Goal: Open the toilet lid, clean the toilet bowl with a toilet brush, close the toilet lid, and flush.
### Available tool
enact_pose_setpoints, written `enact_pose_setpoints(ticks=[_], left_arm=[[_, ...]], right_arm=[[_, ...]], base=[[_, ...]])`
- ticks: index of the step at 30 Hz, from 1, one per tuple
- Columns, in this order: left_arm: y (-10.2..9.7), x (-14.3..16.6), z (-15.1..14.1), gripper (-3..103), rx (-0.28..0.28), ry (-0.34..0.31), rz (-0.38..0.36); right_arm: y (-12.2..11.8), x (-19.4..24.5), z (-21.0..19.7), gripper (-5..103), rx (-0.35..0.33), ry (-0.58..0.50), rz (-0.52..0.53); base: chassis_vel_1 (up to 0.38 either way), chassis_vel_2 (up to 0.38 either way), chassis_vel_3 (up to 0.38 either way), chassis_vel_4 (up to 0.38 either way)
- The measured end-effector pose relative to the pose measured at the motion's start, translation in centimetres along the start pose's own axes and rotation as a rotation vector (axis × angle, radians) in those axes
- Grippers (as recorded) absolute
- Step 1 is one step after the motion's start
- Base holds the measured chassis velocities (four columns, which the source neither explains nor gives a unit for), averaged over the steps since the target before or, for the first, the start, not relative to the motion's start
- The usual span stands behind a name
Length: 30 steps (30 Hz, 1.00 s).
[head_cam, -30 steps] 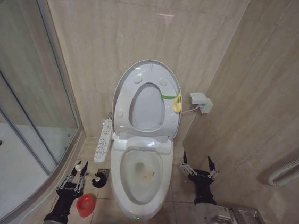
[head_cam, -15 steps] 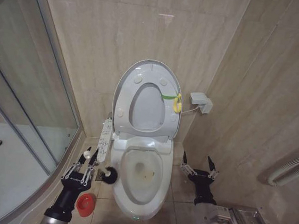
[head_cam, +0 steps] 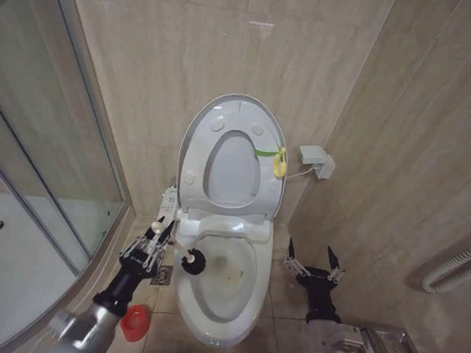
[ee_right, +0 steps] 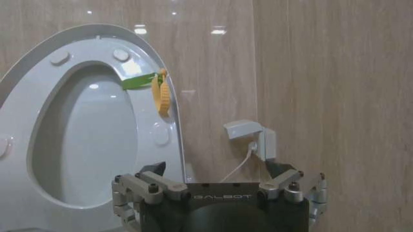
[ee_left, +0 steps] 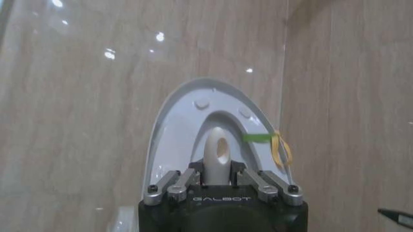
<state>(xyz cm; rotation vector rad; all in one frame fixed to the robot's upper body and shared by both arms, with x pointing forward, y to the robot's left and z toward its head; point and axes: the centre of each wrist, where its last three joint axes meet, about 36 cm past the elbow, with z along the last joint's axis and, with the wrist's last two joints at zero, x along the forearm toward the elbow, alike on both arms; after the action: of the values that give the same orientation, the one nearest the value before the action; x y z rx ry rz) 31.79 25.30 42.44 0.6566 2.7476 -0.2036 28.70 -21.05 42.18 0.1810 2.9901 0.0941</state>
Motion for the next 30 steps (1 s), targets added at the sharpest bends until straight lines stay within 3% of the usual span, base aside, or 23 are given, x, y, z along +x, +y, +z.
enact_pose_setpoints(ticks=[7, 15, 30], left_arm=[[2.1, -3.3, 3.9, 26, 0.026, 0.053, 0.074], [2.4, -6.7, 9.6, 26, 0.059, 0.128, 0.148], [2.6, -15.0, 16.3, 26, 0.031, 0.148, 0.224]], right_arm=[[0.0, 0.0, 0.0, 100, 0.0, 0.0, 0.0], [0.0, 0.0, 0.0, 100, 0.0, 0.0, 0.0], [0.0, 0.0, 0.0, 100, 0.0, 0.0, 0.0]], base=[[0.0, 0.0, 0.0, 0.0], [0.0, 0.0, 0.0, 0.0], [0.0, 0.0, 0.0, 0.0]])
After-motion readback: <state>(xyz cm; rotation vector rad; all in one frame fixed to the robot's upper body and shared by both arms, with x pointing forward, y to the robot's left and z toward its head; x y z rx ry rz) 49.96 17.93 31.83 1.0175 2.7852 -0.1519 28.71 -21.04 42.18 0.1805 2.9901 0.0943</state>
